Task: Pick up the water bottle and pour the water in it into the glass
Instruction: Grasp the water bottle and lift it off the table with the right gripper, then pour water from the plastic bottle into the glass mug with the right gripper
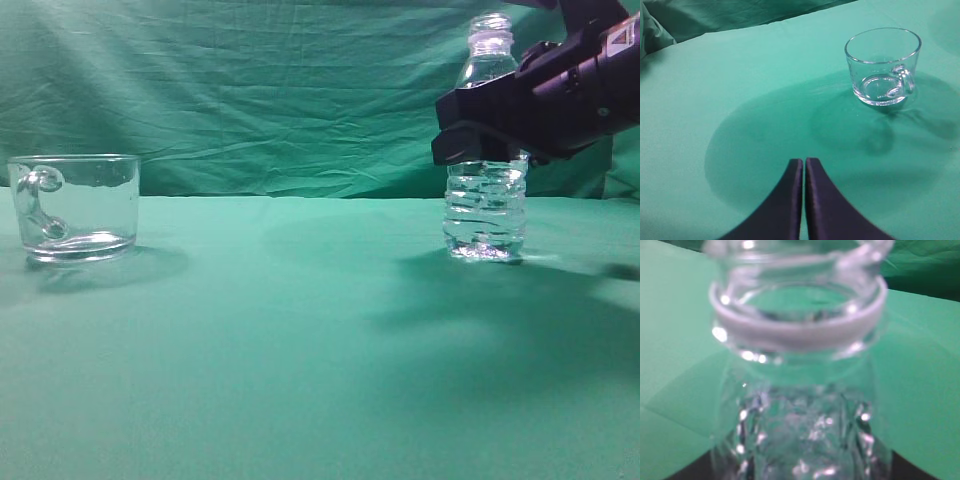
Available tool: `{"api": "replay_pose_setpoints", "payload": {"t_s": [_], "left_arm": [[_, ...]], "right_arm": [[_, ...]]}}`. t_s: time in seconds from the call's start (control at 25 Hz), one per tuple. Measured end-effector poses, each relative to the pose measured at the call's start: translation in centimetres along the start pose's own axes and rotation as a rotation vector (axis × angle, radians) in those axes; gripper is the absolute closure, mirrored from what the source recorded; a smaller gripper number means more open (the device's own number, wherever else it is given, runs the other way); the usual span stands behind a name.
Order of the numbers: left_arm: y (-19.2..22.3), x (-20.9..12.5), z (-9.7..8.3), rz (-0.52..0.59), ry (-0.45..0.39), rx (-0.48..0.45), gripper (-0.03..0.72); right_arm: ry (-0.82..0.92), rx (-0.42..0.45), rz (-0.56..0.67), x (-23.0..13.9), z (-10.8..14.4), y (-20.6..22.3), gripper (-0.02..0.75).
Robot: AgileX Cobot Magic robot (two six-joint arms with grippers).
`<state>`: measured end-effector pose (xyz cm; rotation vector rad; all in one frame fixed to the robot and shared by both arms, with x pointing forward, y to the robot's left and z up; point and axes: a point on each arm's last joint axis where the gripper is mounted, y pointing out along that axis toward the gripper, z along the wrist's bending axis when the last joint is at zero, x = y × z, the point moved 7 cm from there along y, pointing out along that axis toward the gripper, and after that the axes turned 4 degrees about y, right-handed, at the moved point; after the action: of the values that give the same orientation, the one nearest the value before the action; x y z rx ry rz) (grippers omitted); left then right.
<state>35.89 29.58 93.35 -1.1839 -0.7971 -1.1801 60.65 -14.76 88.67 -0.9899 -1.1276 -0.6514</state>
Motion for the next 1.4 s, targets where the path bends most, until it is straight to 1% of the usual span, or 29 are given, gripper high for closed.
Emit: {"api": "replay_pose_setpoints", "payload": {"t_s": [0.2,0.36,0.44,0.48,0.6,0.76,0.84,1.0,1.08,1.28,1.4], "left_arm": [[0.0,0.0,0.0,0.0,0.0,0.0,0.688],[0.0,0.0,0.0,0.0,0.0,0.0,0.688],[0.0,0.0,0.0,0.0,0.0,0.0,0.688],[0.0,0.0,0.0,0.0,0.0,0.0,0.688],[0.0,0.0,0.0,0.0,0.0,0.0,0.688],[0.0,0.0,0.0,0.0,0.0,0.0,0.688],[0.0,0.0,0.0,0.0,0.0,0.0,0.688],[0.0,0.0,0.0,0.0,0.0,0.0,0.688],[0.0,0.0,0.0,0.0,0.0,0.0,0.688],[0.0,0.0,0.0,0.0,0.0,0.0,0.688],[0.0,0.0,0.0,0.0,0.0,0.0,0.688]], "right_arm": [[-0.056,0.053,-0.01,0.8,0.9,-0.4,0.422],[-0.102,0.07,-0.073,4.7,1.7,-1.7,0.422],[-0.147,0.072,-0.041,6.6,2.0,-1.8,0.422],[-0.172,0.064,-0.004,7.2,2.1,-1.7,0.422],[-0.274,0.057,0.064,9.5,3.4,-1.2,0.422],[-0.395,0.071,0.082,12.4,6.1,-0.4,0.422],[-0.433,0.092,0.063,13.7,7.8,0.2,0.422],[-0.476,0.105,0.087,14.3,10.1,2.2,0.422],[-0.523,0.11,0.109,14.0,11.0,3.3,0.422],[-0.652,0.146,0.122,12.9,13.8,6.1,0.422],[-0.682,0.155,0.132,12.2,14.8,7.7,0.422]]}}
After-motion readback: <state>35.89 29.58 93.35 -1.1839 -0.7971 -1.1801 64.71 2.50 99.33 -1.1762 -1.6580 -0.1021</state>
